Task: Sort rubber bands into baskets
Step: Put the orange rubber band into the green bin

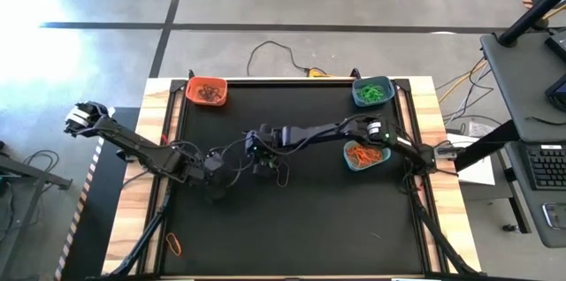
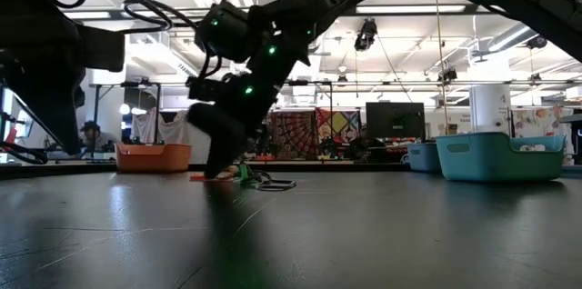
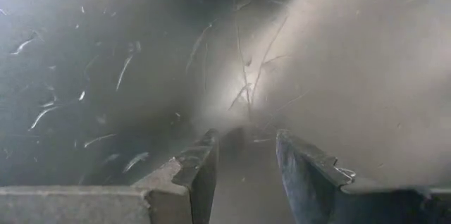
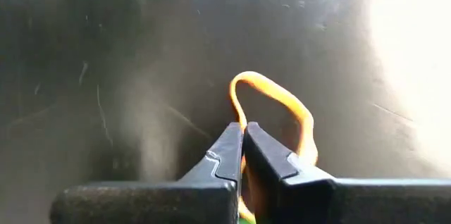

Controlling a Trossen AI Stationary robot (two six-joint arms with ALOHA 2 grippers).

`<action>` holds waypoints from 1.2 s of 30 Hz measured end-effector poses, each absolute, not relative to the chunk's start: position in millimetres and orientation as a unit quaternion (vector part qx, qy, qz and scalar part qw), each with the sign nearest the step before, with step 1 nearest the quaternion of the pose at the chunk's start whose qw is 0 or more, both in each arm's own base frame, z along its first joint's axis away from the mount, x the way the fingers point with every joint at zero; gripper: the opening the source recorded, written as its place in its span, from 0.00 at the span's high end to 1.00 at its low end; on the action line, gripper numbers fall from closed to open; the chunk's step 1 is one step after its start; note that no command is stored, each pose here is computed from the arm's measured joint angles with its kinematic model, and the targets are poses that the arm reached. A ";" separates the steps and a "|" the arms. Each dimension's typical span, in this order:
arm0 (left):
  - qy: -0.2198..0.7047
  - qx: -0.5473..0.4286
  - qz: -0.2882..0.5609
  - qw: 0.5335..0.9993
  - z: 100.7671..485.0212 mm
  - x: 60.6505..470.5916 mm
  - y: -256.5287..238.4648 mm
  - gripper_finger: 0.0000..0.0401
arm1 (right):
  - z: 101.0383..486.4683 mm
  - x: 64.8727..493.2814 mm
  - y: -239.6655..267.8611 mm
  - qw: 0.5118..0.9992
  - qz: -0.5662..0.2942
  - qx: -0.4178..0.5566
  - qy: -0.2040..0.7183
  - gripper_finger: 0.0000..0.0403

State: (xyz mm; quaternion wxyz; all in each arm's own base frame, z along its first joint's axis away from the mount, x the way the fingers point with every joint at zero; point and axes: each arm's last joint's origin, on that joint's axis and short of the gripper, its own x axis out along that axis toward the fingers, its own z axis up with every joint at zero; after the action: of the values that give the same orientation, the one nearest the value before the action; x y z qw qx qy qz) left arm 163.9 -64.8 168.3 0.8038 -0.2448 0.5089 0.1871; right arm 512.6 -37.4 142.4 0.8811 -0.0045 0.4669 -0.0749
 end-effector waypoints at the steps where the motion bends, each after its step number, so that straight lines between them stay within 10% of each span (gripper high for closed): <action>1: 0.507 -0.245 0.188 0.805 168.4 164.3 -64.8 0.67 | 150.0 510.2 -38.7 0.881 -0.073 -0.008 0.468 0.98; 17: 0.462 -0.232 0.190 0.834 171.4 171.0 -65.3 0.67 | 291.8 453.9 -40.0 0.913 -0.070 0.002 0.402 0.98; 36: 0.447 -0.247 0.189 0.839 172.9 173.7 -66.4 0.67 | 135.5 499.1 -65.3 0.859 -0.069 0.051 0.504 0.71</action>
State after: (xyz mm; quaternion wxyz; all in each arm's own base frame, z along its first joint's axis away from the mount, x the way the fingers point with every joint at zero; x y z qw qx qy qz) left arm 173.7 -66.4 172.9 0.8385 -0.2473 0.4471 0.1894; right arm 499.1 -65.3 135.5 0.8593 0.0513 0.5042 -0.0688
